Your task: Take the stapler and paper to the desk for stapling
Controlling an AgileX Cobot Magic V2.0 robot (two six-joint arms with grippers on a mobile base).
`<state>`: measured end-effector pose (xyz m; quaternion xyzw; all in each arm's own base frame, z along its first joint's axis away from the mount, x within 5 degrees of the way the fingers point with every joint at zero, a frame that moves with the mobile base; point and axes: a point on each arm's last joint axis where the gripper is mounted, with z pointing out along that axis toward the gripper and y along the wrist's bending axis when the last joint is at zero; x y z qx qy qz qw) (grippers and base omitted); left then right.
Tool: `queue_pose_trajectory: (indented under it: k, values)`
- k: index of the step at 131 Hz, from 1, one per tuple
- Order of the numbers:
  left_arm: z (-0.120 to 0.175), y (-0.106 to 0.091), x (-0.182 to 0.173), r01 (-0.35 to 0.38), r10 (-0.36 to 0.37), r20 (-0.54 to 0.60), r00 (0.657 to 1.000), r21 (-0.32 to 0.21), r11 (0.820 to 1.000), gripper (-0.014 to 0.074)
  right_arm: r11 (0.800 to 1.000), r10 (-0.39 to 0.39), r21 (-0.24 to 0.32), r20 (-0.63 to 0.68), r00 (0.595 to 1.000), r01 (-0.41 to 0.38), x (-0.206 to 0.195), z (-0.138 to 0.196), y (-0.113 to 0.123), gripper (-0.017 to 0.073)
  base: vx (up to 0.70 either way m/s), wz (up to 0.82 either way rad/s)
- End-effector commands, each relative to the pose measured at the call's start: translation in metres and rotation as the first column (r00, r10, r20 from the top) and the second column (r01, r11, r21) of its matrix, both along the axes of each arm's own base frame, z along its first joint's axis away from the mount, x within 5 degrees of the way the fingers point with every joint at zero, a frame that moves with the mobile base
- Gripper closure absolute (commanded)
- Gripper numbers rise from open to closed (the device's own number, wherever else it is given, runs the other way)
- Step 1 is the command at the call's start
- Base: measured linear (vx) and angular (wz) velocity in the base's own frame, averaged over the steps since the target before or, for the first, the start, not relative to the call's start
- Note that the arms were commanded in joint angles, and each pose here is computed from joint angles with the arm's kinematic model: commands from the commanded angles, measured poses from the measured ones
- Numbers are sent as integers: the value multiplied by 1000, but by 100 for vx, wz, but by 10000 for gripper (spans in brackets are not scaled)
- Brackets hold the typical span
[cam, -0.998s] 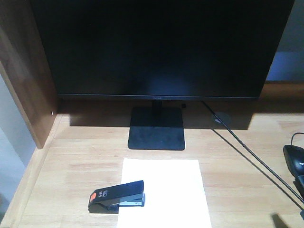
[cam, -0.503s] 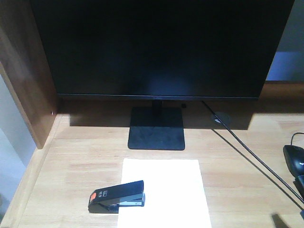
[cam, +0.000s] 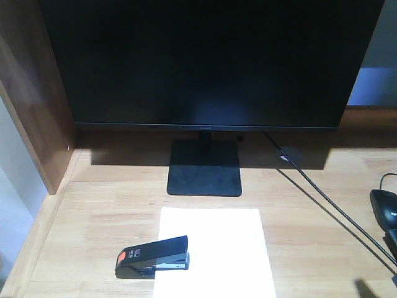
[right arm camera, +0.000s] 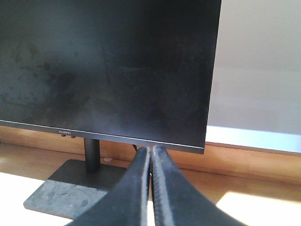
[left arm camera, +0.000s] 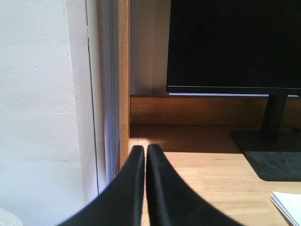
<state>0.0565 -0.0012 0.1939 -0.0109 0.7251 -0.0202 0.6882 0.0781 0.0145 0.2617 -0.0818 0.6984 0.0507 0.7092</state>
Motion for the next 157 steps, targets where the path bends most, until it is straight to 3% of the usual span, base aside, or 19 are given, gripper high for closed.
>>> queue_pose_trajectory:
  k: [1,25,63,138,157]
  values:
    - [5,1,-1,-6,7,86,996,-15,1000,600,1000,8,-15,24,1000,-8,0,9,1,569,0,0]
    - [5,1,-1,-6,7,86,996,-15,1000,600,1000,-3,-25,25,1000,3,0,9,0,569,0,0]
    - [5,1,-1,-6,7,86,996,-15,1000,600,1000,-13,24,8,1000,12,1,8,-1,569,0,0]
    - [5,1,-1,-6,7,86,996,-15,1000,600,1000,17,-13,-6,1000,-17,0,6,2,569,0,0]
    - [5,1,-1,-6,7,86,996,-15,1000,600,1000,-30,-11,-18,999,29,1,5,-2,569,0,0]
